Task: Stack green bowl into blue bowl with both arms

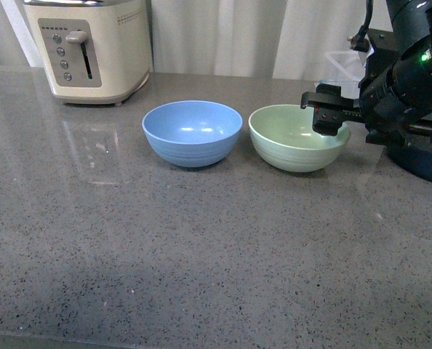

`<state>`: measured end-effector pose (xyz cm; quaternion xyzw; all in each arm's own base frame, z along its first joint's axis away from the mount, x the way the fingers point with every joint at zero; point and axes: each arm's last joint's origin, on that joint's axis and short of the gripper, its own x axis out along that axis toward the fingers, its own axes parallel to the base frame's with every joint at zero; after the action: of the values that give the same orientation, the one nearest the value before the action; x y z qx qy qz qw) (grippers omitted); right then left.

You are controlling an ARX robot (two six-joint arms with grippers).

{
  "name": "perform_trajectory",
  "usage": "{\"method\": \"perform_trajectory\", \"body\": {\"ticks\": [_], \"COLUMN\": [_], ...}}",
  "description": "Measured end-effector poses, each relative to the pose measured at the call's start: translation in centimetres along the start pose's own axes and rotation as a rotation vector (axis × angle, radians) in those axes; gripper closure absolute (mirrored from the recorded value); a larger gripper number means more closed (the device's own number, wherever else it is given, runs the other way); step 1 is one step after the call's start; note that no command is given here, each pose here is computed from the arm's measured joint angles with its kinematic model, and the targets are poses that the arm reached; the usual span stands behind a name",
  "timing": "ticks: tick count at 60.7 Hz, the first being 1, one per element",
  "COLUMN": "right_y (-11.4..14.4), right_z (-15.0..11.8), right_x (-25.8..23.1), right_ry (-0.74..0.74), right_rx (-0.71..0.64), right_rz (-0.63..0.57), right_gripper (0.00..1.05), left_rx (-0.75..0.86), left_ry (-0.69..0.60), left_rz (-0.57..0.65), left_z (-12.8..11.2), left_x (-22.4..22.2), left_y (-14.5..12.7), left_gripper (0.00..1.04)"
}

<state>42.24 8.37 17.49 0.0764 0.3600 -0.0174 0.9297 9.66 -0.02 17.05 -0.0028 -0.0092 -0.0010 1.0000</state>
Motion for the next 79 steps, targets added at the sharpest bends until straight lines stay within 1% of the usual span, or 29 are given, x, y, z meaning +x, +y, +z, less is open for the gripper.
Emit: {"method": "perform_trajectory", "body": {"ticks": [4, 9, 10, 15, 21, 23, 33, 38, 41, 45, 49, 60, 64, 70, 79], "right_y": [-0.1, -0.2, -0.3, -0.4, -0.7, -0.7, -0.2, 0.7, 1.5, 3.8, 5.8, 10.4, 11.6, 12.3, 12.5], "right_z": [-0.2, -0.2, -0.2, -0.1, 0.2, 0.6, 2.0, 2.9, 3.5, 4.3, 4.5, 4.3, 3.8, 3.1, 2.1], "right_x": [0.4, 0.6, 0.6, 0.6, 0.4, 0.0, -2.1, -3.4, -4.1, -5.3, -6.0, -6.0, -5.3, -3.9, -1.9], "right_ry": [0.008, 0.012, 0.011, 0.009, -0.006, -0.018, -0.079, -0.116, -0.138, -0.176, -0.196, -0.209, -0.194, -0.166, -0.134], "right_rx": [0.001, 0.005, 0.005, 0.007, 0.014, 0.014, 0.005, -0.001, -0.008, -0.031, -0.056, -0.117, -0.132, -0.145, -0.164], "right_rz": [-0.007, -0.009, -0.010, -0.011, -0.022, -0.018, 0.002, 0.035, 0.063, 0.133, 0.179, 0.270, 0.284, 0.273, 0.240], "right_gripper": [0.53, 0.64, 0.67, 0.78, 0.99, 1.03, 1.03, 1.03, 1.03, 1.03, 1.03, 1.03, 1.03, 1.03, 1.03], "left_rx": [0.000, 0.000, 0.000, 0.000, 0.000, 0.000, 0.000, 0.000, 0.000, 0.000, 0.000, 0.000, 0.000, 0.000, 0.000], "left_ry": [0.000, 0.000, 0.000, 0.000, 0.000, 0.000, 0.000, 0.000, 0.000, 0.000, 0.000, 0.000, 0.000, 0.000, 0.000], "left_rz": [0.000, 0.000, 0.000, 0.000, 0.000, 0.000, 0.000, 0.000, 0.000, 0.000, 0.000, 0.000, 0.000, 0.000, 0.000], "left_z": [0.0, 0.0, 0.0, 0.0, 0.0, 0.0, 0.0, 0.0, 0.0, 0.0, 0.0, 0.0, 0.0, 0.0, 0.0], "left_x": [0.0, 0.0, 0.0, 0.0, 0.0, 0.0, 0.0, 0.0, 0.0, 0.0, 0.0, 0.0, 0.0, 0.0, 0.0], "left_y": [0.0, 0.0, 0.0, 0.0, 0.0, 0.0, 0.0, 0.0, 0.0, 0.0, 0.0, 0.0, 0.0, 0.0, 0.0], "left_gripper": [0.07, 0.07, 0.07, 0.07, 0.07, 0.07, 0.07, 0.07, 0.07, 0.07, 0.07, 0.07, 0.07, 0.07, 0.07]}}
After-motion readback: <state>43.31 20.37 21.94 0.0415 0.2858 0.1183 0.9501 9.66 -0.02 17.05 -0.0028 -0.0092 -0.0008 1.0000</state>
